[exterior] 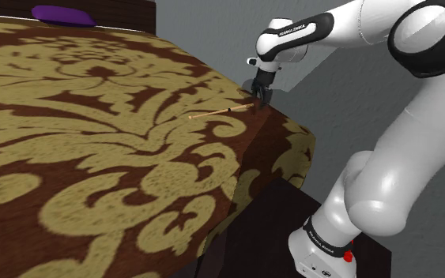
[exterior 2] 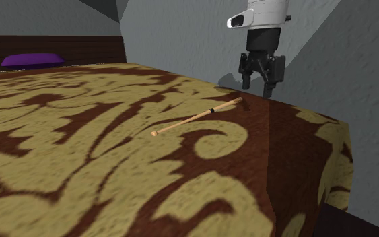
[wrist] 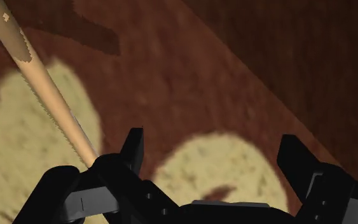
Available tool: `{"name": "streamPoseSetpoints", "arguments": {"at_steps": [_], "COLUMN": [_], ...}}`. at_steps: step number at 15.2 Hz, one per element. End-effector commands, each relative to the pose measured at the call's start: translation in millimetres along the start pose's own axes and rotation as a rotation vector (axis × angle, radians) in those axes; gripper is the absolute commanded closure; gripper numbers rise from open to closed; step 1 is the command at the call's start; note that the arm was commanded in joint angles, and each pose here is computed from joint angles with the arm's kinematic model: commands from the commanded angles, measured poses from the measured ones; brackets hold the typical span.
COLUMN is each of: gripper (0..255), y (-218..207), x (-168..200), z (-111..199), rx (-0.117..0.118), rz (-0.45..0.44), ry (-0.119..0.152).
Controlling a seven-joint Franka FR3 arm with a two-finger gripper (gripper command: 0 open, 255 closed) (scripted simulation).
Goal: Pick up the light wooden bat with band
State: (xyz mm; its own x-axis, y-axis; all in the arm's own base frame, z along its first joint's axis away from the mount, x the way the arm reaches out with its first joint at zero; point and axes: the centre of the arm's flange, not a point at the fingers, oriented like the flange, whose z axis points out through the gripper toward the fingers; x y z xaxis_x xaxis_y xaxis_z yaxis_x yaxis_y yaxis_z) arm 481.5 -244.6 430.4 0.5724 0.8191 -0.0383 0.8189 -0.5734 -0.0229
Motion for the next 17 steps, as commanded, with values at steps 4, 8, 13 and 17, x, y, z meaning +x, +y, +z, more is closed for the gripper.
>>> {"name": "streamPoseSetpoints", "arguments": {"at_steps": [4,8,13,17], "gripper": [0,0,0,0], "y": [53,93,112,112], "x": [22,48,63,64], "z": [22,37,59,81], "rx": [-0.024,-0.043,-0.053,-0.053], "rz": [-0.205,-0.363,-0.441,-0.441], "ry": [0.007,0.012,0.015,0.015]}}
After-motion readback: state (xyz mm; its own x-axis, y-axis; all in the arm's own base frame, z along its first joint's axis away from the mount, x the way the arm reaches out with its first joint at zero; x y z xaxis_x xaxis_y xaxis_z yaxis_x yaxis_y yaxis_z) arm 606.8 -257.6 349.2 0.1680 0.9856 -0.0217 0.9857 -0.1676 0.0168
